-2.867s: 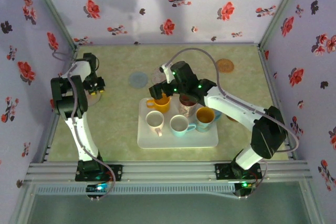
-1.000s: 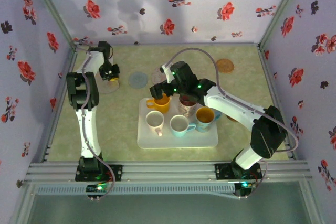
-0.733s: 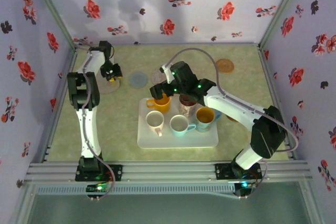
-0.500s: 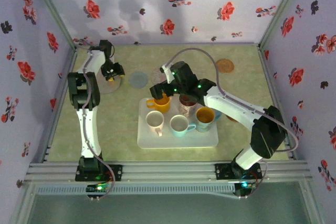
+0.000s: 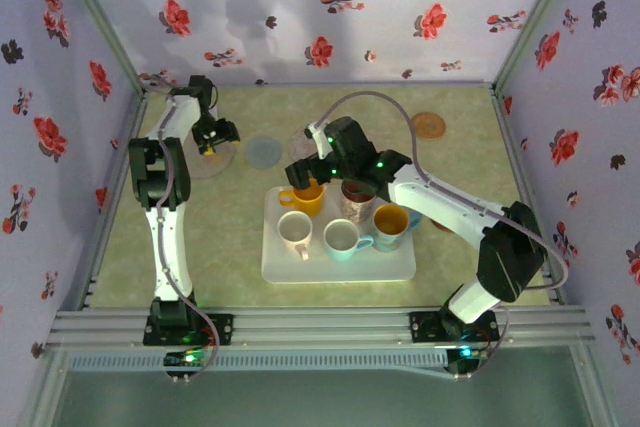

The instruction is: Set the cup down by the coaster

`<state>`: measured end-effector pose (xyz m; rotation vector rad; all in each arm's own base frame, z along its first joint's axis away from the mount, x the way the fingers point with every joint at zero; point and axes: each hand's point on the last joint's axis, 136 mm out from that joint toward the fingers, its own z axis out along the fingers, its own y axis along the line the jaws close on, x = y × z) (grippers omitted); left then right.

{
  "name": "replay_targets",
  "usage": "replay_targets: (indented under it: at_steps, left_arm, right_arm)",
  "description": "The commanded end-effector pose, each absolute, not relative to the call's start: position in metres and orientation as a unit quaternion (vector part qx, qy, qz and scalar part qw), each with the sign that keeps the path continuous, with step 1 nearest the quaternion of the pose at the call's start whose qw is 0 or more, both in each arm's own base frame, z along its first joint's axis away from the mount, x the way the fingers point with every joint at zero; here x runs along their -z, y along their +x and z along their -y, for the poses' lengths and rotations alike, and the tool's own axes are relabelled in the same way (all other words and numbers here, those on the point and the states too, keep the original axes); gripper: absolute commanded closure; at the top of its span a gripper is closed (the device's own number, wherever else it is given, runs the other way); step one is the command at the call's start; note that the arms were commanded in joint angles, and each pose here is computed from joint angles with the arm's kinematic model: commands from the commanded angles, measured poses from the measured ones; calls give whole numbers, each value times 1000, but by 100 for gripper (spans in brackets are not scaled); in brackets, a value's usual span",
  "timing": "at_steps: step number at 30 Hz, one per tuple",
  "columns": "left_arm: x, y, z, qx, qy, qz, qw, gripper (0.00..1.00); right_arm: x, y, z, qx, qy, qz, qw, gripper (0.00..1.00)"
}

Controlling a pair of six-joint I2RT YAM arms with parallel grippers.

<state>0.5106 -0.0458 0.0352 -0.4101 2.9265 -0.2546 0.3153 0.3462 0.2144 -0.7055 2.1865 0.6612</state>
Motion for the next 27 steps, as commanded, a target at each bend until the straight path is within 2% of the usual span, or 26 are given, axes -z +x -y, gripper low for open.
replay_targets:
  at_steps: [1,9,18,23,27]
  left_arm:
    - [-78,513,51,98,-133,-979,118,31]
    - [-74,503,49,81,-107,-985,108,24]
    - [-54,490,34,20,-93,-992,81,13]
    - [-38,484,33,12,-92,-994,62,13]
    - [-23,480,35,9,-86,-995,44,19]
  right_arm:
    - [-229,319,-344,-260,-264,-843,390,1]
    - [-227,319,-342,-257,-260,-846,389,1]
    - [-223,318,-335,-253,-252,-849,389,1]
    - [-222,320,-333,-252,-249,-850,389,1]
    - [-221,320,-333,-251,-249,-851,388,1]
